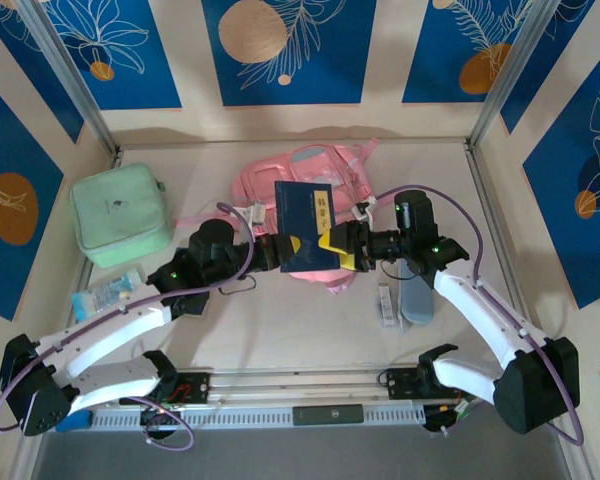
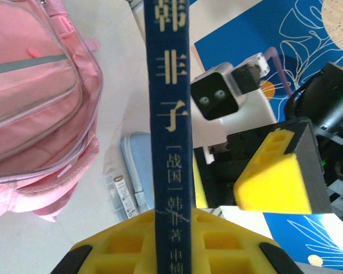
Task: Pack the student bag
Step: Pick up the book from the bottom-center of the table.
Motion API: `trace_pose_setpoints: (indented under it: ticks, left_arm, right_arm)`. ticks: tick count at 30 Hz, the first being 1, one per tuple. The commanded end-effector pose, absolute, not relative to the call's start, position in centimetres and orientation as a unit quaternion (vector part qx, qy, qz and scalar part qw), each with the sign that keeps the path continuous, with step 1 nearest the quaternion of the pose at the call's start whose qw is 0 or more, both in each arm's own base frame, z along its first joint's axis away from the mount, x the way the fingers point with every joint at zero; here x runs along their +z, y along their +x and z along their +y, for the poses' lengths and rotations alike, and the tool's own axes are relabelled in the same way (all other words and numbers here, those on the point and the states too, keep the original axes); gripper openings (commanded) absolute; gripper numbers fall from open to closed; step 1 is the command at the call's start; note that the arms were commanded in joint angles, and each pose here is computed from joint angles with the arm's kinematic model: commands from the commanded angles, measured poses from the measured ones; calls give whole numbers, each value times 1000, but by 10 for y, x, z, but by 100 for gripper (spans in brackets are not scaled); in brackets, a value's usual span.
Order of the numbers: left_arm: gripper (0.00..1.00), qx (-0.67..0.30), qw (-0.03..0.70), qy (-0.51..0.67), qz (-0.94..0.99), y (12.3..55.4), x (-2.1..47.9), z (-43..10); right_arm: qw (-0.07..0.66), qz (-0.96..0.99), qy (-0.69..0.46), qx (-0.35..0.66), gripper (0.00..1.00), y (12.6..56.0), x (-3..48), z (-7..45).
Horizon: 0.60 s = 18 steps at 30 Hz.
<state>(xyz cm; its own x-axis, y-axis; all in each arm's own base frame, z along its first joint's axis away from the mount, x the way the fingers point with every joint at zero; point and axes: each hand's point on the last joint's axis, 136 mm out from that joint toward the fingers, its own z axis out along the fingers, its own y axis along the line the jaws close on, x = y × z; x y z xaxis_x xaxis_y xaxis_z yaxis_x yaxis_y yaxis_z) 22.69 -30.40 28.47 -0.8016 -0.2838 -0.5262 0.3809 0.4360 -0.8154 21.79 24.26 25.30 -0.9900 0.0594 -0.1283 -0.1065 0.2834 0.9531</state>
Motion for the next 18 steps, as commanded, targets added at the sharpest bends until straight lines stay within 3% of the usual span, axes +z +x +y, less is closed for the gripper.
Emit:
trace_pose_setpoints:
  ticks: [1,9,18]
  left_arm:
    - [0,-597,345,42,724,229,344,-314]
    - [0,-583,349,36,732,234,337,-313]
    - [0,-525,360,26,771,236,315,-296]
  right_arm:
    - [31,776,-26,629,84,208,263,252]
    - [34,756,-26,653,88,208,279,253]
    - [81,747,-9,659,82,201,292,227]
